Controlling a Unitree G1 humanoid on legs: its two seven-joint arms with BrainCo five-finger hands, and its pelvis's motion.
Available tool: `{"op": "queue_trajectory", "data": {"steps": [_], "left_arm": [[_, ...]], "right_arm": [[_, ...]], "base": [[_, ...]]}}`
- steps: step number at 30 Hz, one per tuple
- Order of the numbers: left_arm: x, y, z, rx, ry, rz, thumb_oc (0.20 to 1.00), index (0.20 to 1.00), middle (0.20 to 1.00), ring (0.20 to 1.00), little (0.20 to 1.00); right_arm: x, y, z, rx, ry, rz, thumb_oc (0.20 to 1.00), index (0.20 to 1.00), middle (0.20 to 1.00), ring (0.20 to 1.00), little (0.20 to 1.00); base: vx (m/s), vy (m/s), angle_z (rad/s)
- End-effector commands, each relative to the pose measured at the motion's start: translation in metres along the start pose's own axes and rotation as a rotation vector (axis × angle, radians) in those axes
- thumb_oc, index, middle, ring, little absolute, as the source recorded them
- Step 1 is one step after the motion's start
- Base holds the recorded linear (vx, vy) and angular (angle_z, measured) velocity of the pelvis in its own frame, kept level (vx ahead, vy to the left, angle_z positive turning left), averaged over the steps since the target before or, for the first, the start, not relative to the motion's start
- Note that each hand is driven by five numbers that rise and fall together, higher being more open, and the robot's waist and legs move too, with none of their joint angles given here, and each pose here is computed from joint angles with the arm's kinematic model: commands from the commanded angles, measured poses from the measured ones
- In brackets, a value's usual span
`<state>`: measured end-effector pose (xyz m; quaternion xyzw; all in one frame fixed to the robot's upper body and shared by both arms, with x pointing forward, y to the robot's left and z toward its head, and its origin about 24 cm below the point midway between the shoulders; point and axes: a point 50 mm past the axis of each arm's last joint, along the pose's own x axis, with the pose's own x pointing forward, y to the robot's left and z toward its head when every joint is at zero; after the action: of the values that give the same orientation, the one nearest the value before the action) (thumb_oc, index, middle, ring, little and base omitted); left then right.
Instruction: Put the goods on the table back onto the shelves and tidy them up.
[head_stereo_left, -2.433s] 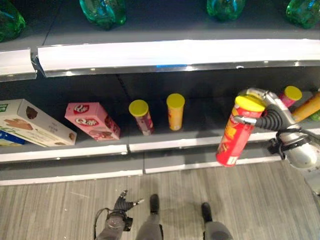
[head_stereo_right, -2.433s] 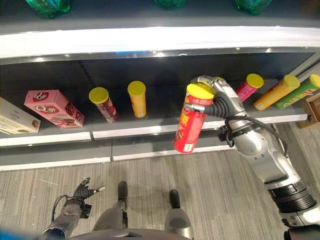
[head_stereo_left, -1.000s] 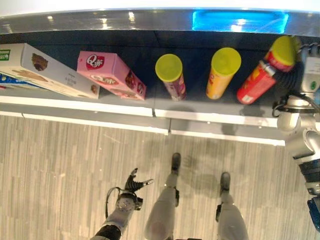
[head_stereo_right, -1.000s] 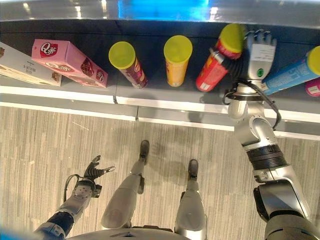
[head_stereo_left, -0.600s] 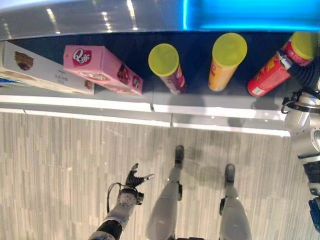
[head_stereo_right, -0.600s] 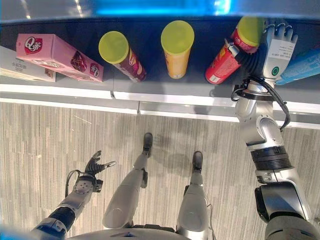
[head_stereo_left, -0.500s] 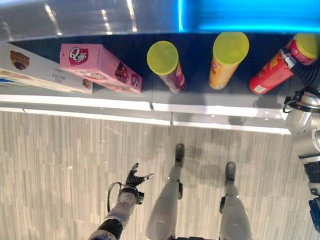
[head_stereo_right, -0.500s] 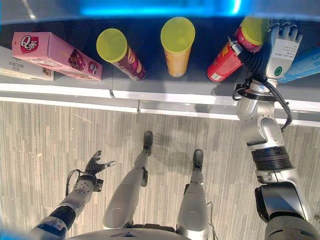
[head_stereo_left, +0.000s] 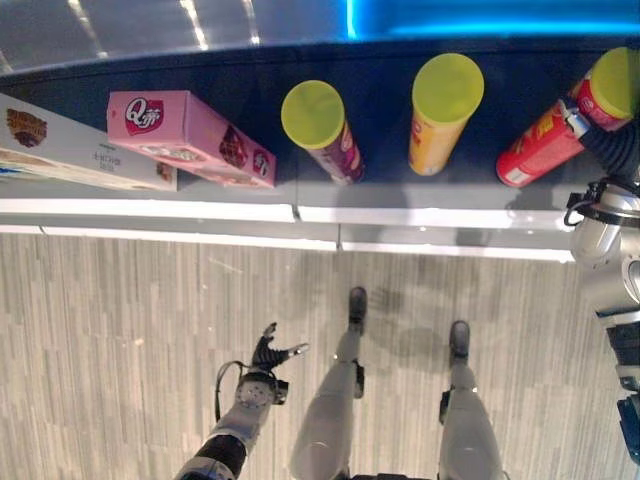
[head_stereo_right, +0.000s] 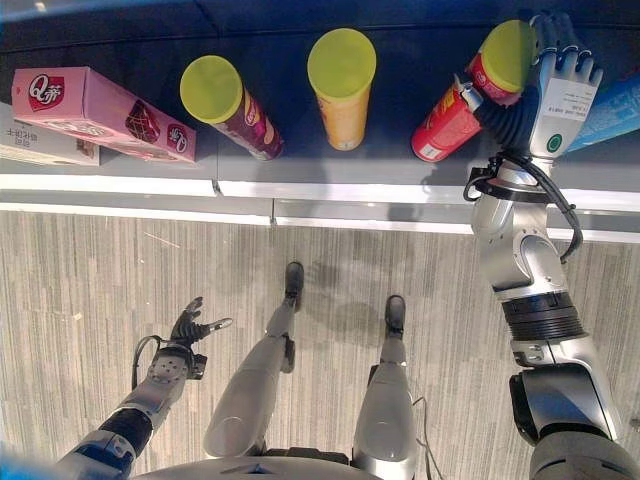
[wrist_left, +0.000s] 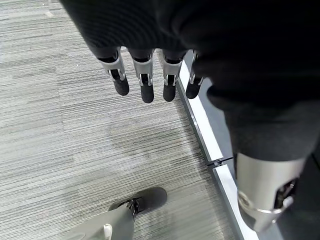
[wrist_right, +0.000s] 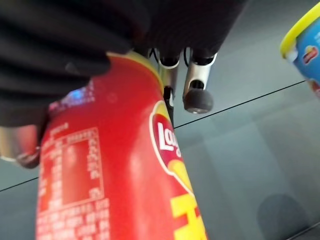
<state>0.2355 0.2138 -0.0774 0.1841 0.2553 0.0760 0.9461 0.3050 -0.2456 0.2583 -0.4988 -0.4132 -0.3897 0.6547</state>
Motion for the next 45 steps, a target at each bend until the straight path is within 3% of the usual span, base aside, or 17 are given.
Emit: {"op": "queue_trajectory", "data": {"steps": [1,45], "left_arm": [[0.003,0.003,-0.005,-0.028,0.040,0.039,1.000,1.000,1.000,1.000,1.000],[0.007,0.003,-0.003,-0.024,0.055,0.065,1.000,1.000,1.000,1.000,1.000]], "right_arm": [[0.030,-0.031,0.010,0.008,-0.085,-0.189,0.200,0.200,0.200,0.200,0.200],[0.025,-0.023,0.017,0.009,-0.106,-0.136,0.200,0.200,0.200,0.200,0.200]], "base": [[0.00,0.000,0.00],[0.00,-0.001,-0.01]]}}
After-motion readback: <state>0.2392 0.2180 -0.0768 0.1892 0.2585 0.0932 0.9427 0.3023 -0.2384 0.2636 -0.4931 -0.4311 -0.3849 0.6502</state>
